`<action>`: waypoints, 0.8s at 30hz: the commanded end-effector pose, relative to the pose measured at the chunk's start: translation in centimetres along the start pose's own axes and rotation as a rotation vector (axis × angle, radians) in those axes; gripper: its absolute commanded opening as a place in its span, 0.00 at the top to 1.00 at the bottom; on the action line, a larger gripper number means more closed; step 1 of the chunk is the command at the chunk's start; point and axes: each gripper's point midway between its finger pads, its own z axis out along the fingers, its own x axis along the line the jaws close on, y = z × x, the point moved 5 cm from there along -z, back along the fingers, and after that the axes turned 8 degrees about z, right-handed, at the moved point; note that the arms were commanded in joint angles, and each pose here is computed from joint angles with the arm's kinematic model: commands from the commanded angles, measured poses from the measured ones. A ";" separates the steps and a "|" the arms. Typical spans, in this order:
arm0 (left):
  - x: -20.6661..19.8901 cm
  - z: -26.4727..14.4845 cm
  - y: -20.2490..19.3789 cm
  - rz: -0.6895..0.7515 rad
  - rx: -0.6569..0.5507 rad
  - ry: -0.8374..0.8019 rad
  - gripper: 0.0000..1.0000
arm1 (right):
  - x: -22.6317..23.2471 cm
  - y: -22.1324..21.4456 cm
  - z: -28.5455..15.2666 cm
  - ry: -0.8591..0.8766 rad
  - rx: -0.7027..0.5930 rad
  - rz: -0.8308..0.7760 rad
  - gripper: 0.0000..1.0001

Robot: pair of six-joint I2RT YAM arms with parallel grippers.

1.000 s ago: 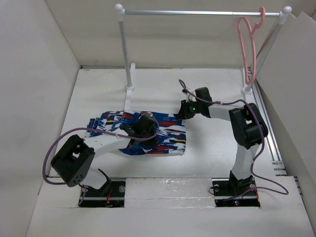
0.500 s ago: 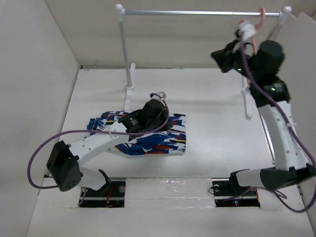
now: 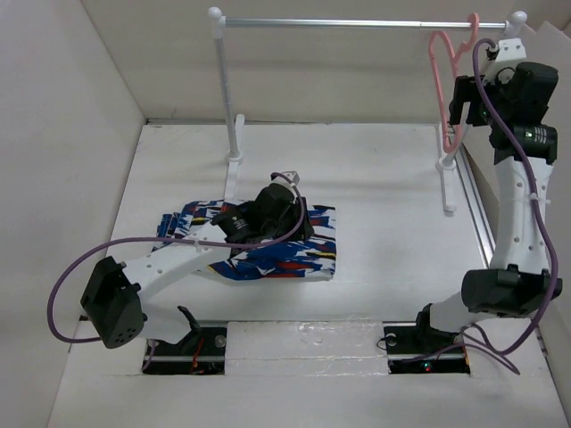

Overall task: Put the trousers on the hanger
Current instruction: Pick up the hanger from the clothesline.

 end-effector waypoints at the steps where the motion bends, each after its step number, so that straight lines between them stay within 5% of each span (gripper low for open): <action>1: -0.1 -0.9 0.1 0.012 -0.026 -0.024 0.57 | -0.7 -1.7 0.4 -0.023 0.060 -0.014 0.15; 6: 0.2 -0.9 -0.4 0.001 -0.024 -0.016 0.57 | -1.2 -3.1 2.1 -0.021 0.088 -0.007 0.22; 9: 0.3 -0.8 -0.7 -0.011 -0.019 -0.015 0.63 | -1.2 -3.5 2.5 -0.014 0.083 -0.006 0.44; 10: 0.4 -0.8 -0.7 -0.014 -0.020 -0.014 0.65 | -1.2 -3.8 2.7 -0.014 0.080 -0.005 0.65; 14: 0.4 -1.0 -0.5 -0.022 -0.032 -0.012 0.78 | -1.2 -2.9 2.1 -0.047 0.035 0.000 1.00; 19: -0.4 -1.4 0.8 -0.015 -0.061 -0.033 0.76 | -1.0 -0.8 0.9 -0.092 -0.027 -0.008 1.00; 24: -1.9 -2.0 2.7 0.012 -0.095 -0.078 0.54 | -0.6 1.4 -1.4 -0.120 -0.124 -0.004 1.00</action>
